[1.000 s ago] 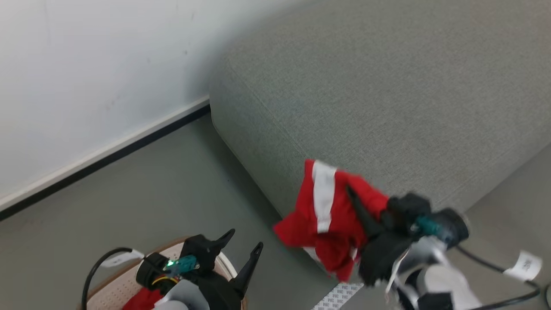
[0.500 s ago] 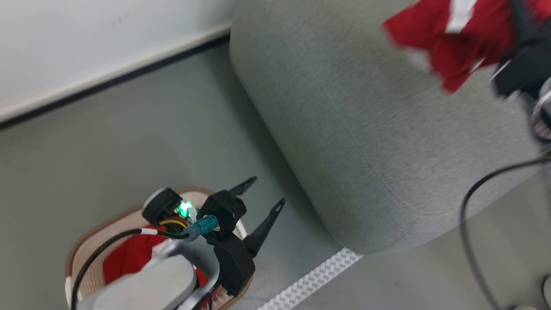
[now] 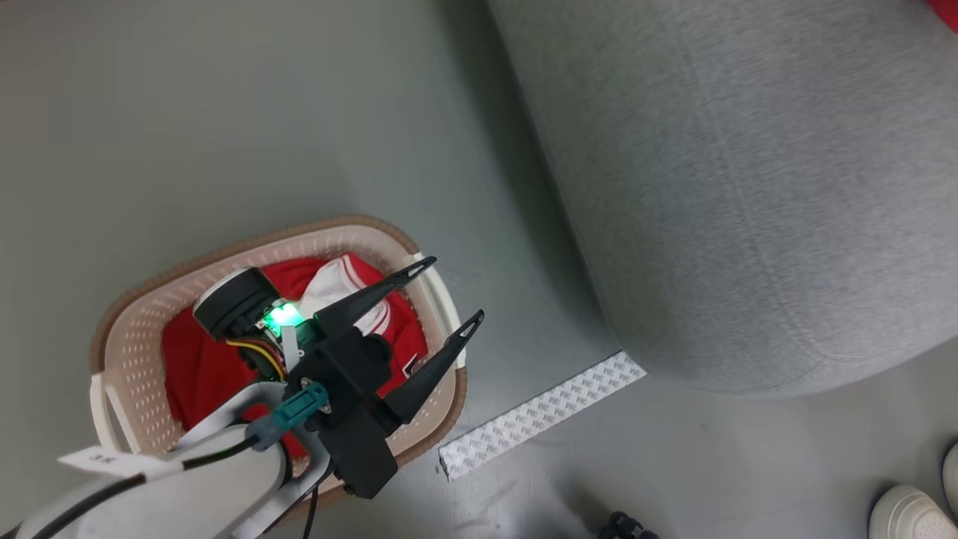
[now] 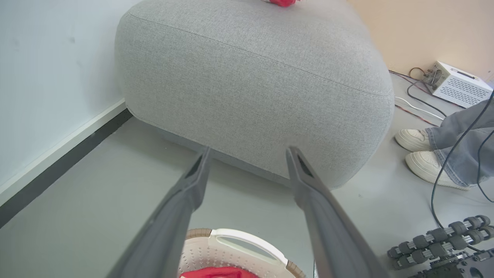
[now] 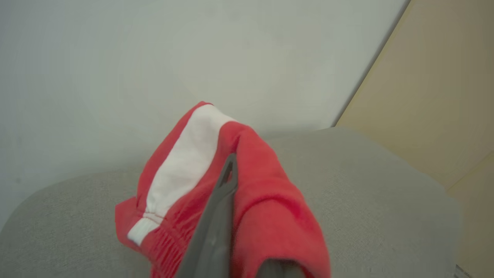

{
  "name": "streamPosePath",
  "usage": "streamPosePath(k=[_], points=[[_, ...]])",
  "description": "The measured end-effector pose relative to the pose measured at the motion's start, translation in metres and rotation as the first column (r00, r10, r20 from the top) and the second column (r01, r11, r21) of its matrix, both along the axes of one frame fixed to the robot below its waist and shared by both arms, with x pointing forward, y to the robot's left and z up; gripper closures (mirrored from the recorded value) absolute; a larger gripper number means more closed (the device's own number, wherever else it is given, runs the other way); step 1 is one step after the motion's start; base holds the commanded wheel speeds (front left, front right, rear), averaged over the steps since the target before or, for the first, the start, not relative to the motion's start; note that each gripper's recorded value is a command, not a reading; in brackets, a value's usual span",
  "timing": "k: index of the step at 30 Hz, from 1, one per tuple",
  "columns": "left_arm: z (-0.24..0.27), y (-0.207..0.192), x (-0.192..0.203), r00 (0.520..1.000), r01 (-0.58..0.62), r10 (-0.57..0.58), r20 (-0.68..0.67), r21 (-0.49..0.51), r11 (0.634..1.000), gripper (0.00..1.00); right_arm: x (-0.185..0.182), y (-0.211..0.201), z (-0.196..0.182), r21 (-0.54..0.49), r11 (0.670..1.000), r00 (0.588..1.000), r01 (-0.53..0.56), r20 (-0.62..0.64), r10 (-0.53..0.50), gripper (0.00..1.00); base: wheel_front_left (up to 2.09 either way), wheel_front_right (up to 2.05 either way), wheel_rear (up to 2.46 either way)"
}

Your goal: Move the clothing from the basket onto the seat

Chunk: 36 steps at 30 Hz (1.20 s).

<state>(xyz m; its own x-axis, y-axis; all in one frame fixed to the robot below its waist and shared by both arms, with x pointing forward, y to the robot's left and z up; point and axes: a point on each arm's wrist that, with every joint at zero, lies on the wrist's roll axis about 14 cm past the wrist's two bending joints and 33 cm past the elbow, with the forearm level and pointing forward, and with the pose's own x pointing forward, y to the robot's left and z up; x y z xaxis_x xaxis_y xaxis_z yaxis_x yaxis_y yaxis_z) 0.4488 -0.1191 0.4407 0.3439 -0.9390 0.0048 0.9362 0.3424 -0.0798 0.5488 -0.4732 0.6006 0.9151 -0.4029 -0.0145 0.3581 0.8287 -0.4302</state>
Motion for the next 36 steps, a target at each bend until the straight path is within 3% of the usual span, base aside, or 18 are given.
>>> streamPosePath(k=[5, 6, 7, 8, 9, 13, 21, 31, 36], points=[[-0.018, 0.012, 0.006, 0.999, -0.030, 0.030, -0.029, -0.002, 1.000, 0.00, 0.004, -0.010, -0.054, 0.085, 0.995, 0.999, 0.046, -0.022, -0.044, 1.00, 0.00, 0.00, 0.00], [-0.021, 0.014, 0.007, 0.999, -0.033, 0.033, -0.034, 0.001, 0.999, 0.00, 0.004, -0.012, -0.064, 0.092, 0.994, 0.998, 0.055, -0.033, -0.052, 0.78, 0.00, 0.00, 0.00], [-0.023, 0.016, 0.007, 0.999, -0.037, 0.037, -0.037, 0.001, 0.999, 0.00, 0.002, -0.012, -0.076, 0.102, 0.993, 0.997, 0.065, -0.054, -0.060, 0.78, 0.00, 0.00, 0.00], [-0.024, 0.017, 0.008, 0.998, -0.043, 0.043, -0.040, 0.001, 0.999, 0.00, -0.001, -0.012, -0.090, 0.119, 0.990, 0.995, 0.078, -0.079, -0.069, 0.61, 0.00, 0.00, 0.00], [-0.025, 0.019, 0.009, 0.998, -0.048, 0.048, -0.041, 0.001, 0.999, 0.00, -0.004, -0.011, -0.104, 0.136, 0.987, 0.991, 0.089, -0.107, -0.075, 0.00, 0.00, 0.00, 0.00], [-0.021, 0.021, 0.008, 0.998, -0.050, 0.050, -0.038, -0.001, 0.999, 0.00, -0.011, -0.004, -0.124, 0.138, 0.987, 0.985, 0.085, -0.161, -0.062, 0.00, 0.00, 0.00, 0.00], [0.001, 0.017, -0.002, 0.997, -0.071, 0.071, -0.018, -0.036, 0.997, 0.00, -0.031, 0.017, -0.128, 0.165, 0.986, 0.987, 0.037, -0.161, -0.010, 0.00, 0.00, 0.00, 0.00], [0.016, 0.022, -0.049, 0.988, -0.119, 0.118, -0.098, -0.008, 0.993, 0.00, -0.093, 0.053, -0.131, 0.153, 0.986, 0.967, -0.062, -0.237, 0.098, 0.00, 0.00, 0.00, 0.00], [0.036, 0.032, -0.071, 0.978, -0.180, 0.179, -0.104, 0.000, 0.984, 0.00, -0.124, 0.080, -0.119, 0.180, 0.975, 0.966, -0.127, -0.203, 0.163, 0.00, 0.00, 0.00, 0.00]])
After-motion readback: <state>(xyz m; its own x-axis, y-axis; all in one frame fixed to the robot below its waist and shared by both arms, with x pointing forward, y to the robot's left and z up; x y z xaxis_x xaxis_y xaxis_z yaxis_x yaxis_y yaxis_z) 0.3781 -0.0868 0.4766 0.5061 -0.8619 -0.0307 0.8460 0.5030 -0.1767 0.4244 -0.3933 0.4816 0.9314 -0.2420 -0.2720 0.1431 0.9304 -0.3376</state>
